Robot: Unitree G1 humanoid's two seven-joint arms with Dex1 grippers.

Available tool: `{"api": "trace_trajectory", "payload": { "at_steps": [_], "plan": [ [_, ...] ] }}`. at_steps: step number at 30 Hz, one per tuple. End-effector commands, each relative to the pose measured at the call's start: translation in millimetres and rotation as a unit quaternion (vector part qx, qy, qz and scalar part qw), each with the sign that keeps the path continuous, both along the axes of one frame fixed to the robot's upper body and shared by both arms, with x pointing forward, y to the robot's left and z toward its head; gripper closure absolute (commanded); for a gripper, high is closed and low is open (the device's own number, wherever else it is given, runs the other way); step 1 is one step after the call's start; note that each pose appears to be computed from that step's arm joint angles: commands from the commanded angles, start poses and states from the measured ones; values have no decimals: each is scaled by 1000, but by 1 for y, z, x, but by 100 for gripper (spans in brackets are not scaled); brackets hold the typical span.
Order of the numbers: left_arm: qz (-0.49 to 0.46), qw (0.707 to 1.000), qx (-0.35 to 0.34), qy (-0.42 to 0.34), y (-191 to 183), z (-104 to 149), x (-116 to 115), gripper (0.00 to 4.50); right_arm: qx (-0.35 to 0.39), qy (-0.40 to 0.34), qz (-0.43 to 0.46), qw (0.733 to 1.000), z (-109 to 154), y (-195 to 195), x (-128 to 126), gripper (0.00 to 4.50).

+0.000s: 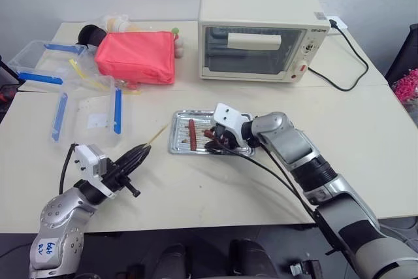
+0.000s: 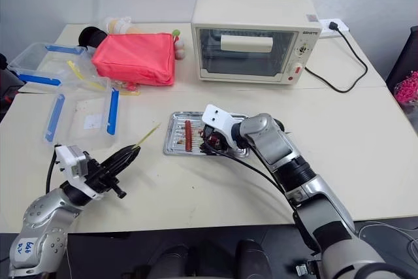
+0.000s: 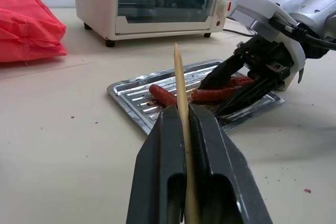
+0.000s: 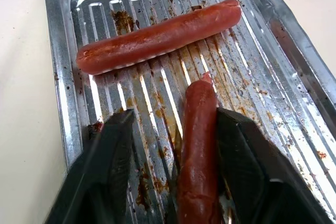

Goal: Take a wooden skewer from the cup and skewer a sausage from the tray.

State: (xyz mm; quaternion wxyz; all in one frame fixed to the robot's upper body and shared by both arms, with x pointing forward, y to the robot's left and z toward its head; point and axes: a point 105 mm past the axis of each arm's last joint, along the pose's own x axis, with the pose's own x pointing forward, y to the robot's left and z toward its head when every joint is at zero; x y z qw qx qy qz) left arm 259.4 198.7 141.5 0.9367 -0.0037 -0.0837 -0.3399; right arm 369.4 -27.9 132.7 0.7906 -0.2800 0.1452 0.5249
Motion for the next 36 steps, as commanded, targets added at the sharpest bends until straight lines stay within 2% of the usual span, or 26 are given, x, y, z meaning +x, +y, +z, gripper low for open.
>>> {"api": "trace_trajectory", "payload": {
  "at_steps": [1, 2, 12, 18, 20, 23, 26, 29, 36],
  "plan": [
    [-1, 1000, 9, -11, 1, 4, 0, 450, -1, -18, 16, 1000, 9, 5, 0, 342],
    [-1, 1000, 9, -11, 1, 4, 0, 450, -1, -18, 18, 1000, 9, 6, 0, 371],
    [-6, 1000, 13, -13, 2, 3, 2, 450, 3, -20, 40, 999, 12, 6, -5, 371],
    [-46, 998, 48, -7, 2, 1, -3, 450, 34, -43, 82, 995, 34, 2, -15, 371],
    [-84, 993, 84, -3, 1, 1, -8, 450, 66, -60, 134, 987, 55, 2, -32, 371],
    [-123, 986, 116, 2, -2, 0, -13, 450, 75, -71, 202, 974, 68, 1, -55, 371],
    [-169, 974, 152, 4, -9, -2, -18, 450, 67, -72, 250, 963, 71, -4, -73, 371],
    [-198, 968, 155, -3, -18, 2, -19, 450, 56, -73, 279, 956, 71, -5, -82, 371],
    [-230, 962, 148, -7, -31, 7, -23, 450, 16, -51, 272, 961, 55, -12, -80, 371]
  ]
}}
